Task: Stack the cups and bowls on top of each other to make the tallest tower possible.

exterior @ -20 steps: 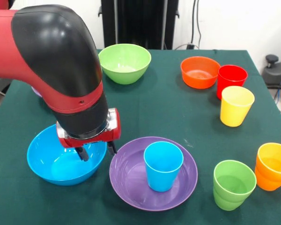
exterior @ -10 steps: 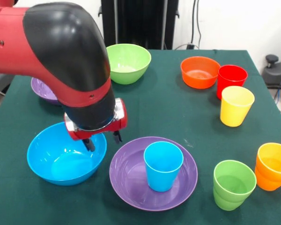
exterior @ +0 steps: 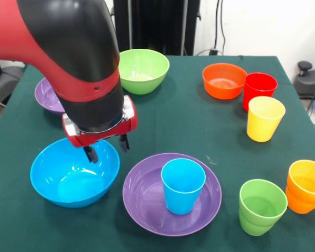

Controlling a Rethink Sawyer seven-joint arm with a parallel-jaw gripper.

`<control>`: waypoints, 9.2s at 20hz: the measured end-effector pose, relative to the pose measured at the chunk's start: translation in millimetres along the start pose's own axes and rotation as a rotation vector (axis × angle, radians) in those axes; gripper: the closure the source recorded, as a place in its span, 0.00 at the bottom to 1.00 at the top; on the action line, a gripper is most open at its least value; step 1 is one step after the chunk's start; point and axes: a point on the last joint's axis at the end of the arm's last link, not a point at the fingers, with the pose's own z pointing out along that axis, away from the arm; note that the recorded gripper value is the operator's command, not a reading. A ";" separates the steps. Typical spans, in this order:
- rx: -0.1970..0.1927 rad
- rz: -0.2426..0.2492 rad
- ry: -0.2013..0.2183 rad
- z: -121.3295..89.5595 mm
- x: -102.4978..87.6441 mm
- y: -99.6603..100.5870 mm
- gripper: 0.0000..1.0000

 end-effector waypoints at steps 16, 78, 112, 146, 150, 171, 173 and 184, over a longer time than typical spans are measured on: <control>-0.026 -0.074 0.074 14.1 32.8 11.0 0.00; 0.126 -0.166 -0.236 57.2 63.3 -7.4 0.00; 0.206 -0.203 -0.270 90.6 73.8 -32.0 1.00; 0.186 -0.233 -0.202 15.7 68.3 43.9 1.00; 0.193 -0.253 -0.195 -5.4 65.4 72.7 1.00; 0.256 -0.127 -0.236 -95.6 56.7 125.7 1.00; 0.257 -0.110 -0.221 -95.2 56.3 133.1 1.00; 0.276 -0.047 -0.161 -92.9 40.2 201.1 1.00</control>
